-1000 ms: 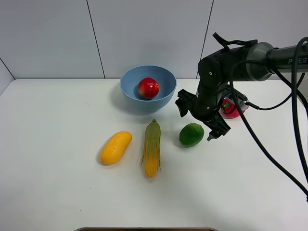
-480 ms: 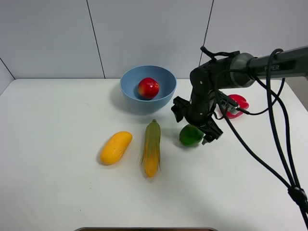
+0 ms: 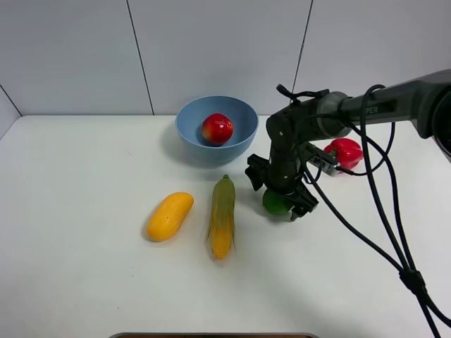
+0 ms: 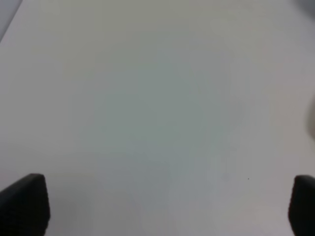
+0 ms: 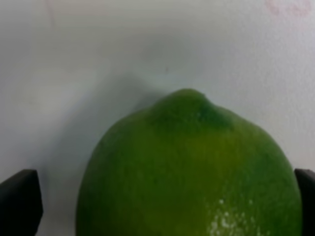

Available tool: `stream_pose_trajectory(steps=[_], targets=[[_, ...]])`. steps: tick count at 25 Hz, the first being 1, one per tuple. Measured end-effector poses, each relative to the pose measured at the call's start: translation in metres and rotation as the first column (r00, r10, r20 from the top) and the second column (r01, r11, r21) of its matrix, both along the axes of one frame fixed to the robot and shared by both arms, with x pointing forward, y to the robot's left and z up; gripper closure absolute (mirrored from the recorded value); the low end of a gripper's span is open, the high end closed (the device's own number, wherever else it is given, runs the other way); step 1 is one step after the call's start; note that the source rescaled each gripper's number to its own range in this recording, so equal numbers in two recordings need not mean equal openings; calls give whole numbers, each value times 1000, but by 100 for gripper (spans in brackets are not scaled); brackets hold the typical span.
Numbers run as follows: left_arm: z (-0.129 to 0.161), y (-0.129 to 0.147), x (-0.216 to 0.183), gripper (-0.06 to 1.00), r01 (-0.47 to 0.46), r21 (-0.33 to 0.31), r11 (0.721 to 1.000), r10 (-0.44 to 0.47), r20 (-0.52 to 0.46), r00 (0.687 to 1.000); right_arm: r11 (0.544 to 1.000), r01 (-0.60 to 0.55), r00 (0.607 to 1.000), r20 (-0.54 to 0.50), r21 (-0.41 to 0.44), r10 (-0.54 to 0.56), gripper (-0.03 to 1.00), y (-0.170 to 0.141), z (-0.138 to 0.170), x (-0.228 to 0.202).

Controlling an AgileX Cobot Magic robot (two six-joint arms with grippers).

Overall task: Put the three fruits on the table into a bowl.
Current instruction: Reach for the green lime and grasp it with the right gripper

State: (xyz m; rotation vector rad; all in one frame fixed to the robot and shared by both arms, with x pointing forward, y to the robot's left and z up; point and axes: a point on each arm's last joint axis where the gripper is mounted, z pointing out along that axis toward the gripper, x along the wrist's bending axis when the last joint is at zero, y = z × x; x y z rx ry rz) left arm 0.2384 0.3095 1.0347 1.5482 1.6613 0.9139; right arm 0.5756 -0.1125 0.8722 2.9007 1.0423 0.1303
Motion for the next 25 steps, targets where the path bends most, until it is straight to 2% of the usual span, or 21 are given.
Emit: stream_pose_trajectory(steps=[17,18,20,22,25], targets=[[0,0,0,-5,0,0,1000,0,0,1000,1000,-15,1000,-5,-21,15,-3,0,-8,2],[0,0,0,-5,0,0,1000,0,0,1000,1000,-15,1000,-5,-21,15,-1,0,-8,2],[0,0,0,-5,0,0,1000,0,0,1000,1000,-15,1000,-5,-21,15,10,0,-8,2],[0,0,0,-5,0,0,1000,0,0,1000,1000,-16,1000,-5,-22,16,35,0,-8,2],[0,0,0,-5,0,0,1000,0,0,1000,1000,-17,1000,-2,-20,17,35,0,-8,2]])
